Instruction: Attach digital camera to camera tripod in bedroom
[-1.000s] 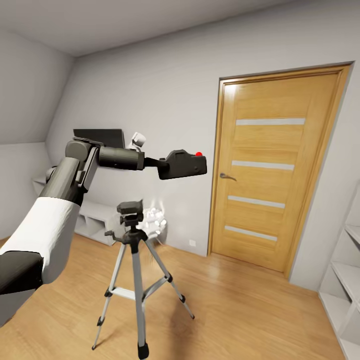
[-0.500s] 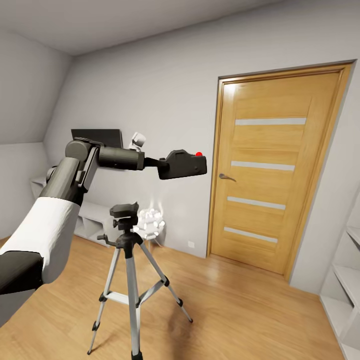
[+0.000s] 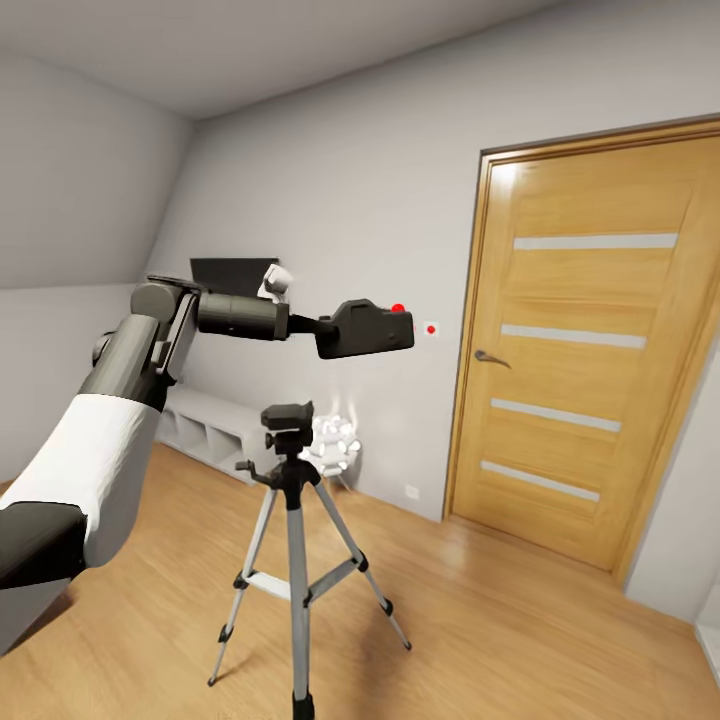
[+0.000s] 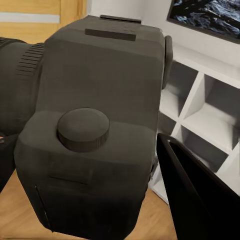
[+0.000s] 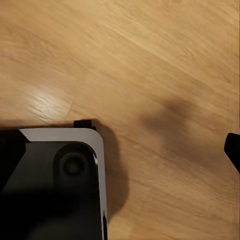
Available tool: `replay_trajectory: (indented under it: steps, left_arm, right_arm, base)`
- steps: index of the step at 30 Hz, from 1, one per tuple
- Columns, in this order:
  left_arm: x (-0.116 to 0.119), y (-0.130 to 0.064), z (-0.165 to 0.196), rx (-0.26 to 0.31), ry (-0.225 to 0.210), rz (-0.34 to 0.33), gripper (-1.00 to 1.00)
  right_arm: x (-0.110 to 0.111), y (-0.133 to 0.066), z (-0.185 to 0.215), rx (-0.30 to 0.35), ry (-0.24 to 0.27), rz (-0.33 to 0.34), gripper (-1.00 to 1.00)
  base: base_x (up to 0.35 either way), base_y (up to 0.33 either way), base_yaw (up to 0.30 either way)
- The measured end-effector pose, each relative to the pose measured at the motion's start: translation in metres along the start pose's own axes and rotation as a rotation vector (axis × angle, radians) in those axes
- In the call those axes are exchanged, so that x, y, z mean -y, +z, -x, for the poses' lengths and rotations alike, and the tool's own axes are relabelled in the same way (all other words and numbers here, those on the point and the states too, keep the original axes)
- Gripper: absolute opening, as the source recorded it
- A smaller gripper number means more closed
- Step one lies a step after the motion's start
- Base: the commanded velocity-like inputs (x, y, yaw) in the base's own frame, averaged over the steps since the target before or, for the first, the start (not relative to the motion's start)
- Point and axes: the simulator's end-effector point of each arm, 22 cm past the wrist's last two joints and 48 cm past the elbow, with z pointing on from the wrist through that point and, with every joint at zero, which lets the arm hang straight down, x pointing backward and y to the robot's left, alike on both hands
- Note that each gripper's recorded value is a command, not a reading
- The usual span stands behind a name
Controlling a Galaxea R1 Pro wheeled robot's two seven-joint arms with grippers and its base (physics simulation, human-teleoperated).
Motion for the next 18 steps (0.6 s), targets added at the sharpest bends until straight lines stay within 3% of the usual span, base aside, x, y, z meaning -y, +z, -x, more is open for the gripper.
replay_trajectory:
  steps: [7, 18]
  left_arm:
    - [0.0014, 0.0016, 0.0003, 0.000, 0.001, -0.004, -1.00]
    - [0.0041, 0.0053, 0.0009, 0.000, 0.002, -0.012, -1.00]
  right_arm:
    - [0.0000, 0.0000, 0.0000, 0.000, 0.000, 0.000, 1.00]
    - [0.0000, 0.0000, 0.0001, 0.001, 0.000, 0.000, 1.00]
  base:
    - [0.000, 0.000, 0.210]
    - [0.000, 0.000, 0.017]
